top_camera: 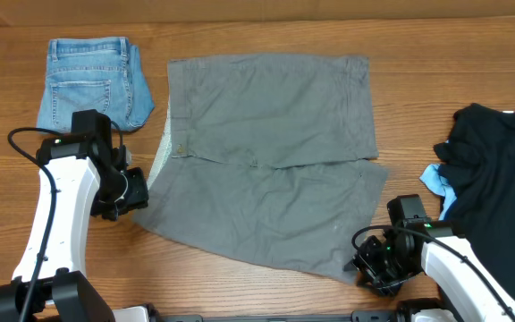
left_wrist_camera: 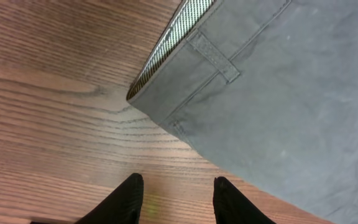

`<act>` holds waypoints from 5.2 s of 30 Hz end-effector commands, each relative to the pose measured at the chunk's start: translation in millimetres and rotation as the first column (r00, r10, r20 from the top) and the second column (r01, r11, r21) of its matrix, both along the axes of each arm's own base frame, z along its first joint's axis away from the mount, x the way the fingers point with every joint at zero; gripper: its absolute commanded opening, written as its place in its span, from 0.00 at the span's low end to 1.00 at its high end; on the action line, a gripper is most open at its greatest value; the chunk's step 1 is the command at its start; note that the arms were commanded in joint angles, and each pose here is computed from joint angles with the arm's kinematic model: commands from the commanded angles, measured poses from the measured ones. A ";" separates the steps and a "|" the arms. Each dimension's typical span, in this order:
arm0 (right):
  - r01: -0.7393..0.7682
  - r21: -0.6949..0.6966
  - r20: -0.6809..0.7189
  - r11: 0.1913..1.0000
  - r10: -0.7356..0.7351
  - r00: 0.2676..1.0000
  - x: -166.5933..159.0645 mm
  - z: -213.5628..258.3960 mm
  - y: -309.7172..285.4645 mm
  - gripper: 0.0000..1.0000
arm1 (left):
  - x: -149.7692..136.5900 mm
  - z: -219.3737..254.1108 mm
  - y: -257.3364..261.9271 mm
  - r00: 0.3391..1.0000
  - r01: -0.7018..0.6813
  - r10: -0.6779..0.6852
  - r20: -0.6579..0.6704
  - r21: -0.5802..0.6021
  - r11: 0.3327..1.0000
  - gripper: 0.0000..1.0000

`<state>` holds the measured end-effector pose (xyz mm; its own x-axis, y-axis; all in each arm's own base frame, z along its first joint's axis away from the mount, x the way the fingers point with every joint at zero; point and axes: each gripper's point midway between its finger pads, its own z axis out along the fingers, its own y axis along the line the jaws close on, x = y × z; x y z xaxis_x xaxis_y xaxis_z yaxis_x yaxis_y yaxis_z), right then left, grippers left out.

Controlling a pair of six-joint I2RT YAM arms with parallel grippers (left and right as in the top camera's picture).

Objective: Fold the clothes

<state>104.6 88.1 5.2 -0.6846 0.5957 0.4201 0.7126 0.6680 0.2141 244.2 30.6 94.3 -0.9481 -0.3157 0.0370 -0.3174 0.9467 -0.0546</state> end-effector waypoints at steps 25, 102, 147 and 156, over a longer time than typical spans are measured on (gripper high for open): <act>0.028 -0.240 -0.005 0.970 -0.030 1.000 21.2 30.2 -36.0 0.04 | 0.4 -1.5 0.8 1.000 -0.017 0.017 0.001 -0.012 1.000 0.51; -0.040 -0.223 0.028 0.974 0.048 0.998 43.9 49.0 -30.2 0.04 | -48.6 -94.7 -46.8 0.996 -0.089 0.079 -0.049 -0.249 0.964 0.68; -0.044 -0.219 0.226 0.975 0.094 0.970 75.9 85.1 -28.4 0.04 | -50.3 -102.8 -41.4 0.985 -0.174 0.167 -0.051 -0.252 0.952 0.54; -0.039 -0.245 0.236 0.969 0.098 0.967 78.9 84.7 -32.6 0.04 | -48.5 -105.6 -39.4 0.984 -0.177 0.173 -0.037 -0.245 0.953 0.04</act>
